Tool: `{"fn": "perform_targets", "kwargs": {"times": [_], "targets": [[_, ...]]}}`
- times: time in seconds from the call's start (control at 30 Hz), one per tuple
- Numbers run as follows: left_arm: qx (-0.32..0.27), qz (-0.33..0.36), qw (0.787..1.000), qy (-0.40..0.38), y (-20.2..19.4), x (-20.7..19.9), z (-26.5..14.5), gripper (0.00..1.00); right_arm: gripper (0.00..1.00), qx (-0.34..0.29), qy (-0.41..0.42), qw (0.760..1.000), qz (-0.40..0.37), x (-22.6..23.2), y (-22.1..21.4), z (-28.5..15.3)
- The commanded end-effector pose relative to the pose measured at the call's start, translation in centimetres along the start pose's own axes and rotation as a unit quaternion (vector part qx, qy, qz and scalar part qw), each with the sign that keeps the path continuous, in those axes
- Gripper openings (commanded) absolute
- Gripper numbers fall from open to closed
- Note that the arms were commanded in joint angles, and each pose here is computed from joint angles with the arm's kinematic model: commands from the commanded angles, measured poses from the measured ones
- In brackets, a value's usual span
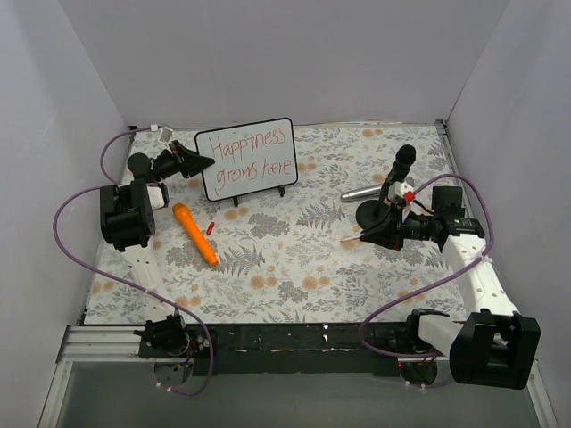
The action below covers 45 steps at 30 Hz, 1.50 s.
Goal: Write a sentence on the whiteboard
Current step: Put down the whiteboard on the whiteboard stand.
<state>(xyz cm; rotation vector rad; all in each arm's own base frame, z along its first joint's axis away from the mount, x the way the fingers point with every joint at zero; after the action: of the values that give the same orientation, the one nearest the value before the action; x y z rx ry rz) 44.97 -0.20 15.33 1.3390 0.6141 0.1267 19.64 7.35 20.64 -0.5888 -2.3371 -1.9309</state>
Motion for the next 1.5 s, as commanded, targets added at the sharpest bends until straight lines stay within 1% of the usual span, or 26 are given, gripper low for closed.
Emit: {"fn": "perform_targets", "kwargs": {"times": [0.0, 0.3, 0.43, 0.87, 0.9, 0.93, 1.2, 1.47], "targets": [[-0.053, 0.146, 0.988, -0.02, 3.9, -0.2, 0.3, 0.09, 0.01, -0.002, 0.004, 1.0, -0.004, -0.3, 0.0, 0.2], [-0.037, 0.153, 0.987, -0.026, 2.6, 2.0, 0.5, 0.09, 0.01, 0.001, 0.004, 1.0, 0.006, -0.5, -0.4, 0.3], [-0.04, 0.165, 0.985, -0.028, 3.2, 2.5, 0.7, 0.1, 0.01, 0.002, 0.004, 1.0, 0.009, -0.7, -0.4, 0.3], [-0.046, 0.196, 0.979, -0.046, 5.1, 2.2, 1.1, 0.09, 0.01, 0.005, 0.005, 1.0, 0.016, -0.8, -0.7, 0.4], [-0.046, 0.186, 0.98, -0.05, 5.1, 2.0, 1.1, 0.09, 0.01, 0.005, 0.005, 1.0, 0.016, -0.9, -0.7, 0.5], [-0.049, 0.199, 0.977, -0.055, 5.3, 1.8, 1.0, 0.09, 0.01, 0.005, 0.006, 1.0, 0.018, -0.9, -0.7, 0.5], [-0.043, 0.201, 0.977, -0.062, 4.9, 2.7, 1.2, 0.09, 0.01, 0.008, 0.006, 1.0, 0.025, -1.1, -1.0, 0.5], [-0.041, 0.217, 0.973, -0.066, 5.8, 3.5, 1.5, 0.09, 0.01, 0.011, 0.005, 0.999, 0.032, -1.4, -1.3, 0.6]]}}
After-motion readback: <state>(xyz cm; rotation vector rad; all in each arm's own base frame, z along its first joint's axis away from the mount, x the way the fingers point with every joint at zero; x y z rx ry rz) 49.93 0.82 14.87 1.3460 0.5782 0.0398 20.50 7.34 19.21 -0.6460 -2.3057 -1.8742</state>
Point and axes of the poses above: each gripper's point midway between its finger pads, its own z axis out along the fingers, its own x axis along the line the jaws close on, y = z × x, the point moved 8 cm from there along -z, back along the fingers, and after that the axes turned 6 degrees about z, right-handed, at the moved point
